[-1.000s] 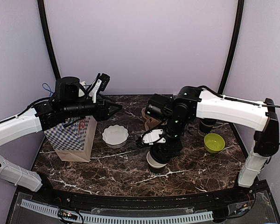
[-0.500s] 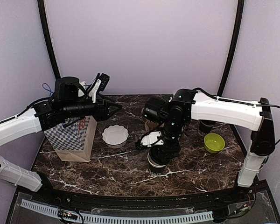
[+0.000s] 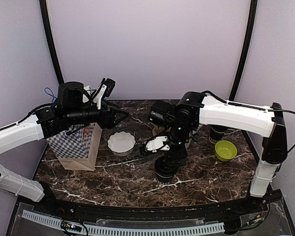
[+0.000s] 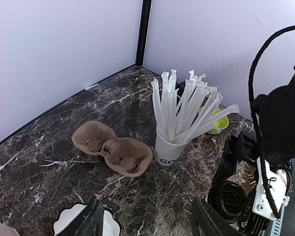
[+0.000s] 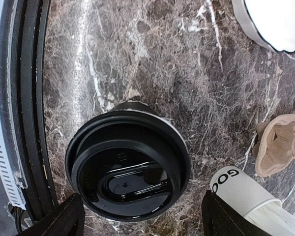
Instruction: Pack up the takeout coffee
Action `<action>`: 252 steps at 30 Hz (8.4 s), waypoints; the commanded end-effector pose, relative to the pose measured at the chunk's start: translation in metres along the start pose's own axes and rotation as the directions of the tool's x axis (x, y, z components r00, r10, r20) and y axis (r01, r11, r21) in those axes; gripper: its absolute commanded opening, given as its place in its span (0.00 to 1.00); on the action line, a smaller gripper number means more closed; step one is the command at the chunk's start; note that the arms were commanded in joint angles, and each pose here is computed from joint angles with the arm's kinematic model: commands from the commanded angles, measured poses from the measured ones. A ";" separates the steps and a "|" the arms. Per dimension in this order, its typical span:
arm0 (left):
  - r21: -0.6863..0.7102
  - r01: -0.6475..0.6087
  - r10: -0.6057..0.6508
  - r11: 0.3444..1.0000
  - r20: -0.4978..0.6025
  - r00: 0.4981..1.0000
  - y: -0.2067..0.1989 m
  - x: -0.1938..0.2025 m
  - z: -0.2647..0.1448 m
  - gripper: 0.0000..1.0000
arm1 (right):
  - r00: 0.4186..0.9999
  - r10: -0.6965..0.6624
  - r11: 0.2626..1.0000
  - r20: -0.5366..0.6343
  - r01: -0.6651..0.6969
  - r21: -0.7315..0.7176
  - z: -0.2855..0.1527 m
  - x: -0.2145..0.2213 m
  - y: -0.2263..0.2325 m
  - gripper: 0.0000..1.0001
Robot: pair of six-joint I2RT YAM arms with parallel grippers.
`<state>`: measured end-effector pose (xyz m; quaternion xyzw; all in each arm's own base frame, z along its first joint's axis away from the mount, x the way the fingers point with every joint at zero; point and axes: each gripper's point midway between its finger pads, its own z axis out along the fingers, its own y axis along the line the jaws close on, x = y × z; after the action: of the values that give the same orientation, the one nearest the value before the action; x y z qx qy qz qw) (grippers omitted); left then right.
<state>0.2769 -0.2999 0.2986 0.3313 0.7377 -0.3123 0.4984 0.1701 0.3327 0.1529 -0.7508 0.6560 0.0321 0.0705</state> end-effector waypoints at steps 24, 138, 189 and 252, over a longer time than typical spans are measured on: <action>0.136 0.271 -0.178 0.953 -0.473 0.863 -0.066 0.087 0.054 0.58 | 0.797 0.226 0.972 0.561 -0.222 -0.076 -0.131 0.042 0.014 0.99; -0.033 0.559 -0.456 0.828 -0.621 0.638 -0.103 0.177 0.051 0.55 | 0.600 0.751 0.625 0.277 -0.507 -0.594 0.026 0.022 0.005 0.26; -0.310 0.692 -0.641 0.652 -0.713 0.284 -0.073 0.299 0.053 0.23 | 0.606 0.787 0.585 0.116 -0.673 -0.453 0.087 0.049 -0.017 0.31; 0.062 0.354 -0.260 0.933 -0.565 0.783 -0.102 0.223 0.082 0.82 | 0.757 0.593 0.790 0.273 -0.482 -0.380 0.036 -0.008 -0.030 0.43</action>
<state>0.1777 -0.4005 0.1136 0.3097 0.8454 -0.3905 0.1921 0.1990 0.3490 0.1300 -0.5107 0.8013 0.3012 0.0801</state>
